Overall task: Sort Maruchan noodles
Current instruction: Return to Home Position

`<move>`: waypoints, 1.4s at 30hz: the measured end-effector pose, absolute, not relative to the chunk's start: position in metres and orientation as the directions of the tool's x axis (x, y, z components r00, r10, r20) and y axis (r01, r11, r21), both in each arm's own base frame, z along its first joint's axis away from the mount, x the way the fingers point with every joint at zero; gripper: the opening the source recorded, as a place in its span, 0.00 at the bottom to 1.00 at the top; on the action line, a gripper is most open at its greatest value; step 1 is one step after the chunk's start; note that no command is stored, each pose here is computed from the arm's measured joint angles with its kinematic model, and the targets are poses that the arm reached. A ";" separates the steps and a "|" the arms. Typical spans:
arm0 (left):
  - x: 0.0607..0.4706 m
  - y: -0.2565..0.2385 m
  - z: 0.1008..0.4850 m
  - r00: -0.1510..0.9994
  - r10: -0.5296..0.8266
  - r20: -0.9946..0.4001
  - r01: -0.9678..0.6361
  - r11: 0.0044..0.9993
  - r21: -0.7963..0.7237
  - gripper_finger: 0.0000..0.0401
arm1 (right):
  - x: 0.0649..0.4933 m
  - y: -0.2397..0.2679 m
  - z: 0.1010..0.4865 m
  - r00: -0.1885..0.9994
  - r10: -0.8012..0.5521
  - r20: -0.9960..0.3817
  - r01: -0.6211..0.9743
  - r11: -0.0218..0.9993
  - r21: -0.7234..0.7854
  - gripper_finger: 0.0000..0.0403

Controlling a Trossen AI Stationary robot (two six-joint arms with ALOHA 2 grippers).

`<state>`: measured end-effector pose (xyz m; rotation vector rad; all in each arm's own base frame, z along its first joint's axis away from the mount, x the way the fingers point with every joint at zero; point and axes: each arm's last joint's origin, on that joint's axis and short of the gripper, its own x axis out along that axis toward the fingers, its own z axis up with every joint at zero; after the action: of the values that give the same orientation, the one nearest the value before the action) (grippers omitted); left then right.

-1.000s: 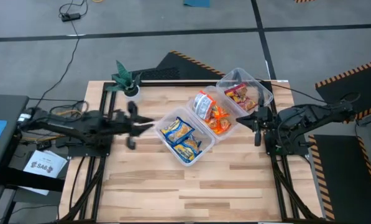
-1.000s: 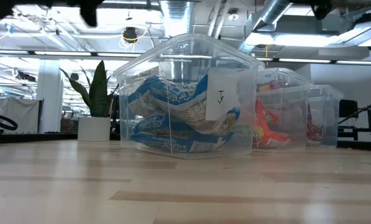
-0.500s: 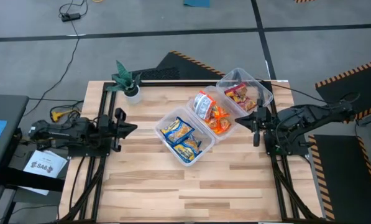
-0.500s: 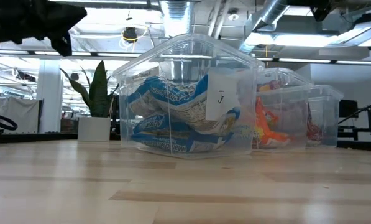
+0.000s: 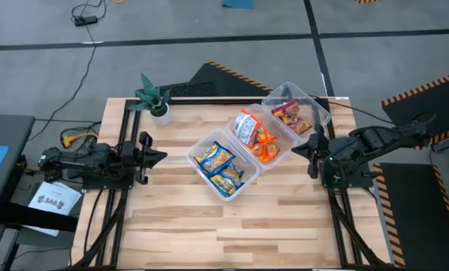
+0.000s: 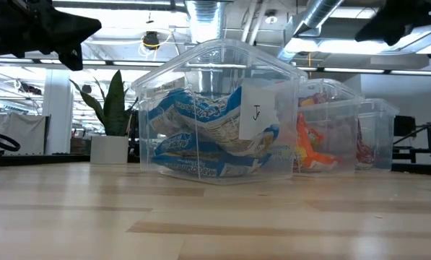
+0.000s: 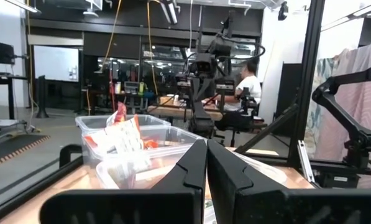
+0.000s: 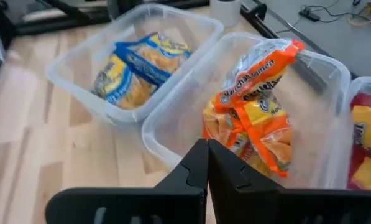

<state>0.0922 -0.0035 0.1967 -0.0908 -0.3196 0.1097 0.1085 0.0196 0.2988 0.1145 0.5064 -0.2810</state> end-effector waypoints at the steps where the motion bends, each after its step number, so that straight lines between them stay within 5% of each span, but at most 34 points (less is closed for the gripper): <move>1: 0.092 -0.003 0.197 0.944 0.122 0.308 -0.093 0.990 -0.106 0.00 | 0.108 0.020 0.298 0.840 -0.233 -0.491 0.294 0.954 0.050 0.07; 11: 0.092 -0.004 0.197 0.944 0.121 0.307 -0.094 0.990 -0.103 0.00 | 0.104 0.024 0.240 0.953 -0.156 -0.259 0.173 0.984 0.045 0.07; 21: 0.092 -0.003 0.198 0.942 0.122 0.313 -0.097 0.991 -0.092 0.00 | 0.081 0.007 0.222 0.990 -0.144 0.015 0.142 0.988 0.064 0.03; 42: 0.097 -0.004 0.175 0.990 0.115 0.082 -0.104 0.986 -0.131 0.00 | 0.097 0.004 0.171 0.997 -0.078 0.009 0.077 0.992 0.098 0.03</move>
<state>0.0968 -0.0040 0.1745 -0.1272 -0.0895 0.1103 0.0974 0.0040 0.1711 0.0975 -0.0132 -0.0774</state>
